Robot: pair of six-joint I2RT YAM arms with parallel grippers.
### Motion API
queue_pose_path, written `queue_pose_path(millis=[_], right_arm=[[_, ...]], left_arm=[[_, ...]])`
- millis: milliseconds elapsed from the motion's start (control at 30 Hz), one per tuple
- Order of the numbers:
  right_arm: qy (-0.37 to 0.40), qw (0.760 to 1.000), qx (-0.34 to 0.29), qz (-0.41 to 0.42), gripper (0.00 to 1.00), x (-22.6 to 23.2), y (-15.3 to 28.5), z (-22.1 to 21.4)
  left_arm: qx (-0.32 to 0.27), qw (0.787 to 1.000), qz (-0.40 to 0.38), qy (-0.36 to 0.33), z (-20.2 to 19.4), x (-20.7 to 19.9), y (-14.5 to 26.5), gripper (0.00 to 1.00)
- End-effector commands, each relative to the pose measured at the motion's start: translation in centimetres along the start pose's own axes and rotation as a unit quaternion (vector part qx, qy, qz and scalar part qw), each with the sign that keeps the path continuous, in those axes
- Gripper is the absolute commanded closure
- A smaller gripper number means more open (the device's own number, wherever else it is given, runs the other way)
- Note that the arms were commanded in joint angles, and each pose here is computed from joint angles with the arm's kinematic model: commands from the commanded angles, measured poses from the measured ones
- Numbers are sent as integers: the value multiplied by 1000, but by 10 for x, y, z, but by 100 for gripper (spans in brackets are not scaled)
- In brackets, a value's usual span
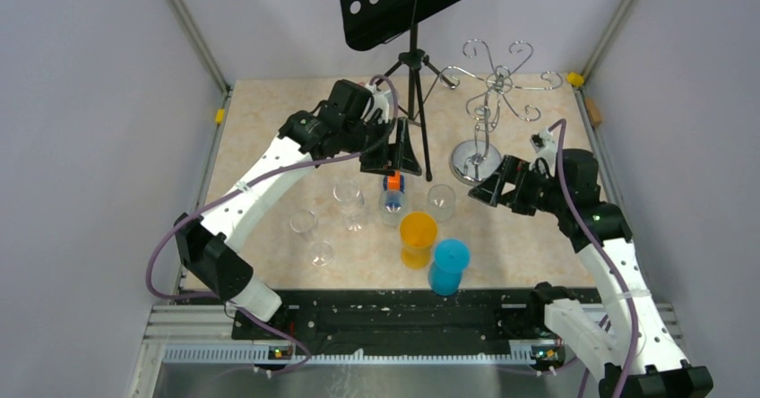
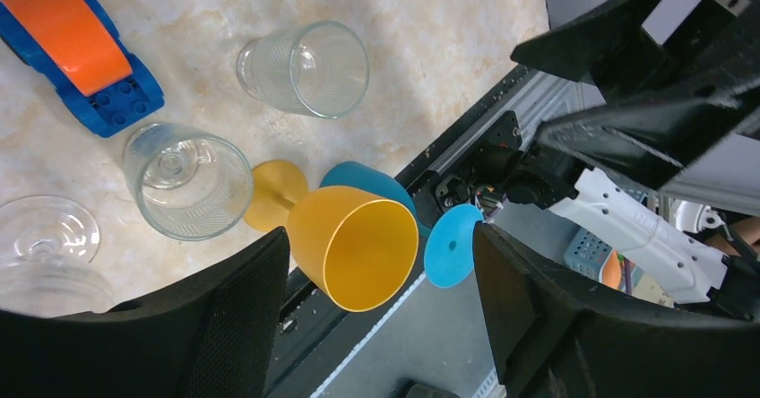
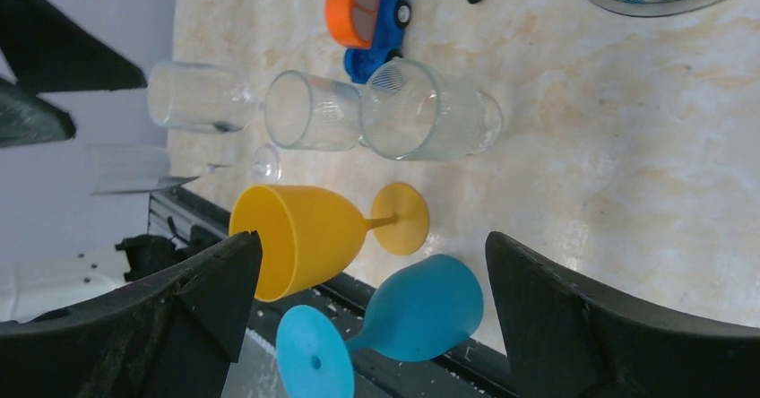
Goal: Place the wine glass upside down on the wine glass rack
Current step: Pick up the wine glass at the center of the board.
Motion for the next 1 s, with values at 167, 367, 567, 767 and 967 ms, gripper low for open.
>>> queue_pose_path(millis=[167,367,567,767,967], right_arm=[[46,991,32,124,4,28,10,-5],[30,990,52,129,4,23,8,-14],[-2,998,46,50,4,4,5,-17],[-4,998,49,48,4,2,3,-17],[-16,999,38,32,4,-4,2,-15]], left_arm=[[-72,997,20,-31,18,-9,18,22],[-34,999,-26,-9,3,-12,9,24],[-3,997,-73,1,-10,-20,4,26],[41,989,-134,-39,-28,-44,-3,28],[110,975,-173,-87,-48,-70,-17,30]])
Point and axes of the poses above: each gripper's point midway between its finger pads, its own y axis back along the fingers, its own x axis along the line the jaws close on, z = x × y, the point moved 7 cm from there along y, back along the fingers, and after that the axes turned 15 degrees about -y, right-handed, at the moved point
